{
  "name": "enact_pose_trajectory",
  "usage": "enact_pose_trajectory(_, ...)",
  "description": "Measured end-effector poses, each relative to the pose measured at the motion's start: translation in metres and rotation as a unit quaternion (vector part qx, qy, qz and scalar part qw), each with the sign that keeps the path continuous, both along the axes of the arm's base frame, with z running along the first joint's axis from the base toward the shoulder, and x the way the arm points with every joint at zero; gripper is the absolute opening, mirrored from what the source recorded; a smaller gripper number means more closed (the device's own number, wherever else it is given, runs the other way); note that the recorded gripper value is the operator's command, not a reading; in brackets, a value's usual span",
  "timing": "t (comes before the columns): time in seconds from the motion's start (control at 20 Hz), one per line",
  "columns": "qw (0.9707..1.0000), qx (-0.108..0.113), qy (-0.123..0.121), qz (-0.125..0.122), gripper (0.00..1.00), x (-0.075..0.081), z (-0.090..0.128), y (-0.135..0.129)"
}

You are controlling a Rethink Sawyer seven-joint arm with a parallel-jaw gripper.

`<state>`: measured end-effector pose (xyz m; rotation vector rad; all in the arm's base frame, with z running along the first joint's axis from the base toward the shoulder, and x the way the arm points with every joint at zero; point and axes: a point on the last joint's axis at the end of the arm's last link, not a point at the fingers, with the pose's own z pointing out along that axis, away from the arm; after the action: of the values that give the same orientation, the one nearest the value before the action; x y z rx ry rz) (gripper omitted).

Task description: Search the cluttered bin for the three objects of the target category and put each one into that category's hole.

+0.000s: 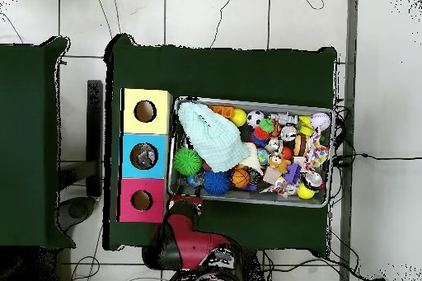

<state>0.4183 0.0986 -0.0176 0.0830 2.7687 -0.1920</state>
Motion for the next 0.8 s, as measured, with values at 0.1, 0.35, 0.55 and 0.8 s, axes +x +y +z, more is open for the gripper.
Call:
enact_pose_trajectory(0.1,1.0,0.0,0.0,0.0,1.0,0.0001,0.0,0.0)
enact_pose_trajectory(0.35,1.0,0.006,0.001,-0.004,1.0,0.0015,-0.0014,-0.0003)
enact_pose_trajectory(0.55,0.9998,0.014,0.002,-0.012,1.0,0.0034,-0.0042,-0.0011)
enact_pose_trajectory(0.8,0.9998,0.017,0.0,-0.014,1.0,0.0039,-0.0059,-0.0006)
